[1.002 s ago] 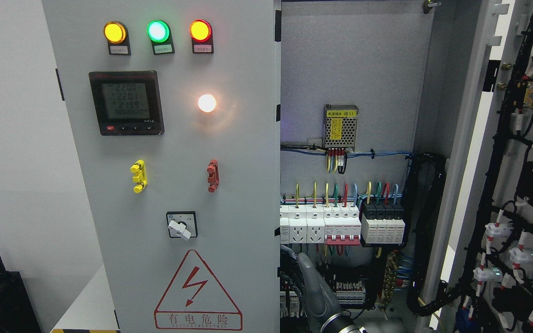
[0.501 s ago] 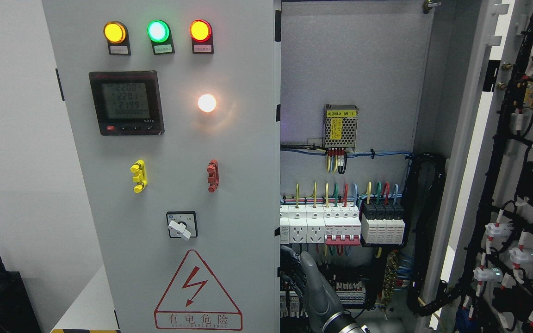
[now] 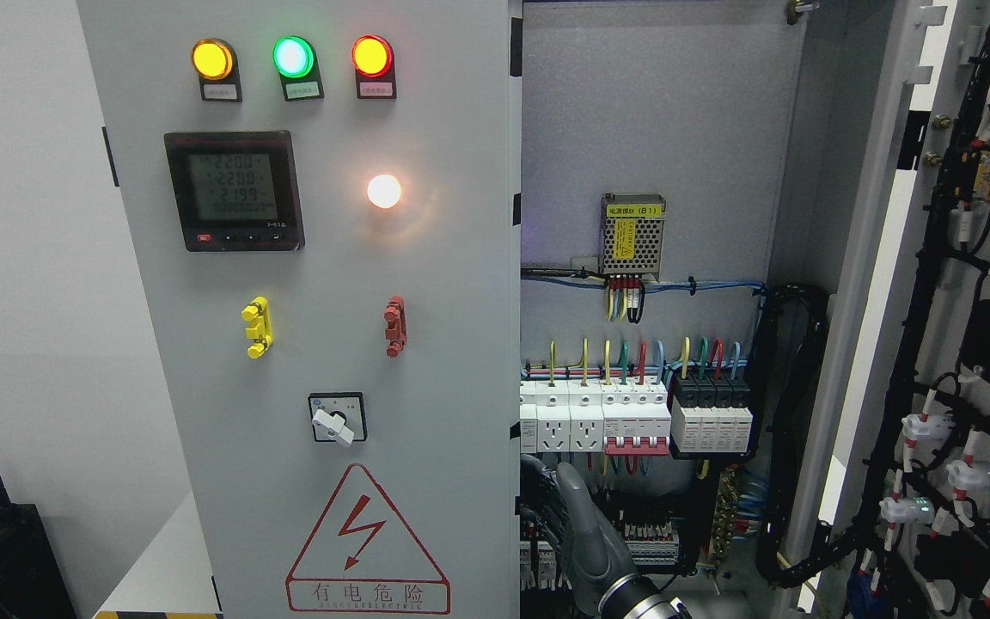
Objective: Open door with both hands
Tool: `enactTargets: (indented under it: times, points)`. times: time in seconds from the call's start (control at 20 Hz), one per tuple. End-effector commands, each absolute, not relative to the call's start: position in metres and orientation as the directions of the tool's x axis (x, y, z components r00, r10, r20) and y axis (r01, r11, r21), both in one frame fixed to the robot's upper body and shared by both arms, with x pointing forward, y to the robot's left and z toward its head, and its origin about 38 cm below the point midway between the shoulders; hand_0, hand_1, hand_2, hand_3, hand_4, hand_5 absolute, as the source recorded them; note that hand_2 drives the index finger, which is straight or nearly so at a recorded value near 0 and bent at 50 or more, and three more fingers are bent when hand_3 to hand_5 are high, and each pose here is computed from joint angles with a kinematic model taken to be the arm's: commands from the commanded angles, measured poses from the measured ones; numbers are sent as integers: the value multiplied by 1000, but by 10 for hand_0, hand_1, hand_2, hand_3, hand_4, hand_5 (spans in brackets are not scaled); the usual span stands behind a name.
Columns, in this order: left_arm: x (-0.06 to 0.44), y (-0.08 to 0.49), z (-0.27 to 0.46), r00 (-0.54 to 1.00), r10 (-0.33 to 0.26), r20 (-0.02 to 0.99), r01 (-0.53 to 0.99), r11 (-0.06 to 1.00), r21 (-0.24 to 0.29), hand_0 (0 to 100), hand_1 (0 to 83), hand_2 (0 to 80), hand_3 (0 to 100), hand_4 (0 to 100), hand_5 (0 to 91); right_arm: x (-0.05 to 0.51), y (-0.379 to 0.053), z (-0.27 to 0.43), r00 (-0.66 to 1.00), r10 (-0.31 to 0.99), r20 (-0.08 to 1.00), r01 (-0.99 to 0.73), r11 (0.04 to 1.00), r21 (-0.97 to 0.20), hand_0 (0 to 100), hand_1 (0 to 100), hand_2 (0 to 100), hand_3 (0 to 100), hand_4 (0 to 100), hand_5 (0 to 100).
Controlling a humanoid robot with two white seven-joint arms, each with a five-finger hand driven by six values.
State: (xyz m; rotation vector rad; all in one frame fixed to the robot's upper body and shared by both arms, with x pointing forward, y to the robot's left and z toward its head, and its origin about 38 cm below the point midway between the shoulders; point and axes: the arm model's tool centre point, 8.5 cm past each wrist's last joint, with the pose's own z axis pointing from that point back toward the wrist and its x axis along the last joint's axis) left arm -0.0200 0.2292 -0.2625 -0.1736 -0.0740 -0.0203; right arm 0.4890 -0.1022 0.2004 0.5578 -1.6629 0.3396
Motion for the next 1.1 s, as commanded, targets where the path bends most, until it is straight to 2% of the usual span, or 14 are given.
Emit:
enactTargets:
  times: [0.0,1.05]
  points:
    - [-20,229,-263,997,-14,76,27,985,-172,0,0,0,0,32,0,489,-102,202,-96,-172,980,-549,831,92,0,0,0,0,0,0]
    - [-20,229,-263,997,-15,74,28,985,-172,0,0,0,0,32,0,483,-97,204,-95,-186,978,-607,790,92,0,0,0,0,0,0]
